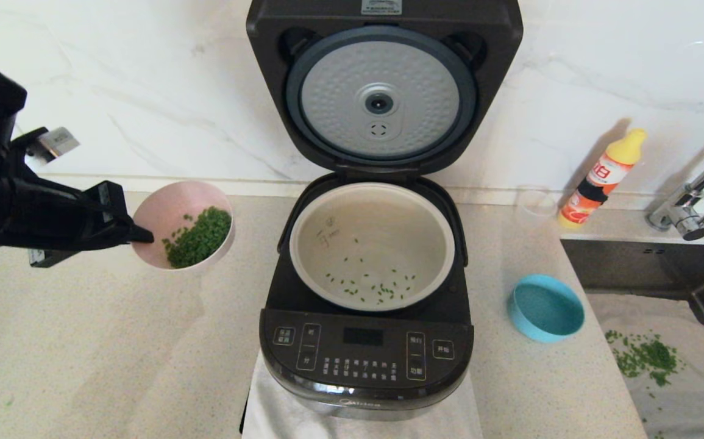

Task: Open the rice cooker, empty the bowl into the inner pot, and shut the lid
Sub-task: Pour the chopped green onions from the bowl into the rice cooker

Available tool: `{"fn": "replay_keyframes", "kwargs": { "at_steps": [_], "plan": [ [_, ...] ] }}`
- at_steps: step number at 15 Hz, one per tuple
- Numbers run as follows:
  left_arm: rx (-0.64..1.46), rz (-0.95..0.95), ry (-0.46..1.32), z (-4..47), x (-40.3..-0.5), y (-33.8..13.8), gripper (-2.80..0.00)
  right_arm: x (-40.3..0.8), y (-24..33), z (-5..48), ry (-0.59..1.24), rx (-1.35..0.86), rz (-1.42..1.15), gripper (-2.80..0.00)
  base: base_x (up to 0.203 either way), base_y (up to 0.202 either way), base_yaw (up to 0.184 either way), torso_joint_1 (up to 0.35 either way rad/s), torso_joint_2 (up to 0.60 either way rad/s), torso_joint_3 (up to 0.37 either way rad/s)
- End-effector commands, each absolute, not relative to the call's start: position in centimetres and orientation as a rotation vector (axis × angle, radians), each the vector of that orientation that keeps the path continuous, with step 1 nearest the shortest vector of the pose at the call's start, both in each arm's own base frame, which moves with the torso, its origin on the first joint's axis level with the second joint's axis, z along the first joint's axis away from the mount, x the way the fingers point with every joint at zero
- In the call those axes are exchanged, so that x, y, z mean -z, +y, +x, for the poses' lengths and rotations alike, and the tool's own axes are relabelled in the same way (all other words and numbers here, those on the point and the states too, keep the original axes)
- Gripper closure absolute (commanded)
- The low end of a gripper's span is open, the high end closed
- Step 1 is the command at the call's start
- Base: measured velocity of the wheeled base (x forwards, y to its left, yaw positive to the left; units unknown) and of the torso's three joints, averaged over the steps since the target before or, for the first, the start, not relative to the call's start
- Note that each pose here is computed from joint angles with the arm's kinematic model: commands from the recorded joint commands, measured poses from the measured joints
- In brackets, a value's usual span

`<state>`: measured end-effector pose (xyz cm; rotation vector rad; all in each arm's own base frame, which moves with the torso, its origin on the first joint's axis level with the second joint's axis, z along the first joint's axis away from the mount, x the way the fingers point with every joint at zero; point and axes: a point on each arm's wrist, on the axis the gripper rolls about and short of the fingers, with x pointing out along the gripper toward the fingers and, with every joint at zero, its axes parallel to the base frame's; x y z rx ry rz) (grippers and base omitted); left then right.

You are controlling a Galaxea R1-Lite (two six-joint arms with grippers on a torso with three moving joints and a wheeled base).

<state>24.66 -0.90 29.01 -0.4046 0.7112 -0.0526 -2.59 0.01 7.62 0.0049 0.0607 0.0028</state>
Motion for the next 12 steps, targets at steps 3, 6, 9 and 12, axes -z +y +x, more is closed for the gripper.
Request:
{"fn": "replay_keyframes", "kwargs": {
  "at_steps": [3, 6, 9, 12],
  "plan": [
    [0.237, -0.344, 0.7, 23.0, -33.1, -5.4, 0.0, -7.6, 0.0, -2.6, 0.061, -0.003, 0.005, 0.0, 0.0, 0.0, 0.0, 0.0, 0.0, 0.0],
    [0.271, -0.278, 0.694, 23.4, -33.6, -8.4, 0.0, -7.6, 0.0, -2.6, 0.061, -0.003, 0.005, 0.0, 0.0, 0.0, 0.0, 0.0, 0.0, 0.0],
    [0.304, -0.259, 0.683, 24.1, -33.9, -10.0, 0.0, -7.6, 0.0, -2.6, 0.061, -0.003, 0.005, 0.0, 0.0, 0.0, 0.0, 0.0, 0.0, 0.0],
    [0.365, -0.235, 0.697, 24.6, -33.6, -12.2, 0.0, -7.6, 0.0, -2.6, 0.061, -0.003, 0.005, 0.0, 0.0, 0.0, 0.0, 0.0, 0.0, 0.0]
  ]
}}
